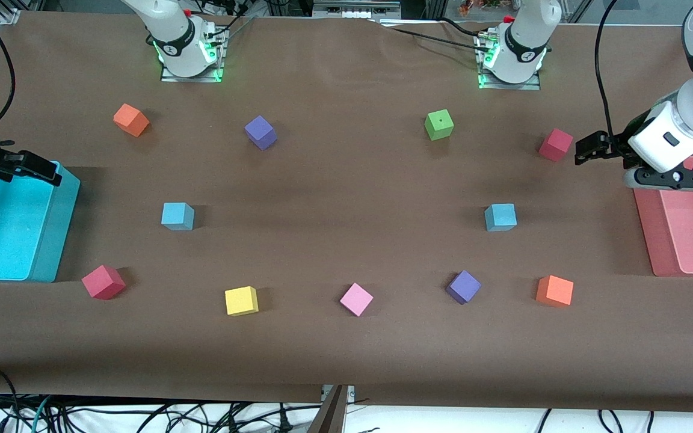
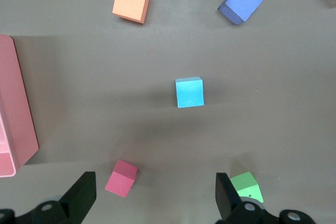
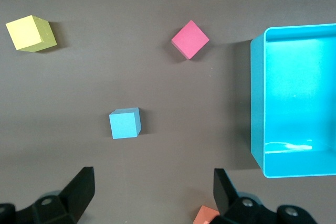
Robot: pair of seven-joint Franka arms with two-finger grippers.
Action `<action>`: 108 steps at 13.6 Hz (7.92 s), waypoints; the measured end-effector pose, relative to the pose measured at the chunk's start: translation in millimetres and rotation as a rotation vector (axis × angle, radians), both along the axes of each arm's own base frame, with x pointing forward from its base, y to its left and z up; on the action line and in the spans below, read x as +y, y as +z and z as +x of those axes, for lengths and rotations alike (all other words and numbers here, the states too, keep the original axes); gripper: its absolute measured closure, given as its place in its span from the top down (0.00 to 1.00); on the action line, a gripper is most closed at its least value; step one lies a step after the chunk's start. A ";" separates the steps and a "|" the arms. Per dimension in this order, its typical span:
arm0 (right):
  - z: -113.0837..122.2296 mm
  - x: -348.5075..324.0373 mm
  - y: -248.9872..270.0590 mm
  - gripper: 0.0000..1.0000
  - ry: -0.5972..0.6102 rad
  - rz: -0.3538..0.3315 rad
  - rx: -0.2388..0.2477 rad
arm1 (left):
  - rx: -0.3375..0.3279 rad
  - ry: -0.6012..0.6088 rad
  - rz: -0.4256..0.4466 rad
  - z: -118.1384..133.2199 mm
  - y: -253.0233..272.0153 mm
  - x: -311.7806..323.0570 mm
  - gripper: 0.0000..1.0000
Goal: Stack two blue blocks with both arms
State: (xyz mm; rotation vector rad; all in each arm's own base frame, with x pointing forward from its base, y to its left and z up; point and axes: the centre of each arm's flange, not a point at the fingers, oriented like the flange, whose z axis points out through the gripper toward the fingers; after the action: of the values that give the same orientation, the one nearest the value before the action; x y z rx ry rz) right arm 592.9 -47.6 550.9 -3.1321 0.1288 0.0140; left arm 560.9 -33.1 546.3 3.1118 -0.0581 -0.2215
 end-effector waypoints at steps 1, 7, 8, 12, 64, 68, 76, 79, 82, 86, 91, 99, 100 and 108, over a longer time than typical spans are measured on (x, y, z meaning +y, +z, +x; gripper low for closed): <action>0.0 0.0 0.0 1.00 0.000 0.000 0.000 | 0.000 0.000 0.000 0.0 0.0 0.0 1.00; 1.1 0.1 -3.1 1.00 0.000 0.000 0.005 | 0.000 0.000 0.000 0.0 0.0 0.0 1.00; 1.3 0.1 -3.4 1.00 0.000 0.000 0.006 | 0.000 0.000 0.000 0.0 0.0 0.0 1.00; 1.2 -1.0 -3.4 1.00 -0.003 -0.001 0.006 | 0.000 0.000 0.000 0.0 0.0 0.1 1.00; -3.8 154.1 -292.5 0.53 0.135 0.022 0.055 | 0.005 0.001 0.000 -0.6 -0.4 0.5 1.00; -5.6 232.3 -265.3 0.53 0.131 0.051 0.035 | 0.005 0.001 0.000 -0.6 -0.4 0.5 1.00; -61.5 435.2 -254.2 0.53 0.097 0.057 0.037 | 0.005 0.001 0.000 -0.6 -0.4 0.6 1.00; -75.1 500.3 -251.8 0.53 0.056 0.048 0.061 | 0.005 0.001 0.000 -0.6 -0.4 0.7 1.00; -84.4 539.4 -270.6 0.53 0.040 0.046 0.069 | 0.005 0.001 0.000 -0.5 -0.5 0.7 1.00; -91.7 566.6 -296.4 0.53 0.034 0.042 0.079 | 0.005 0.001 0.000 -0.5 -0.5 0.8 1.00; -113.8 594.2 -331.5 0.53 0.030 0.039 0.083 | 0.006 0.008 0.000 -0.2 -0.8 4.4 1.00; -115.4 599.2 -339.3 0.76 0.034 0.043 0.074 | 0.006 0.009 0.000 -0.1 -1.0 5.1 1.00; -114.7 599.4 -338.4 0.76 0.035 0.044 0.071 | 0.006 0.009 0.000 -0.1 -1.0 5.2 1.00; -116.9 615.8 -298.6 0.99 0.136 0.040 -0.030 | 0.022 0.009 0.001 -2.0 -2.1 5.5 1.00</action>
State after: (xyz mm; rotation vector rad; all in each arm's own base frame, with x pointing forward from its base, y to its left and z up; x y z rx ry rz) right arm 475.9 568.3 252.3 -3.0931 -0.0834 -0.0298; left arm 558.9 -27.7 544.2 3.1094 -0.0437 -0.2561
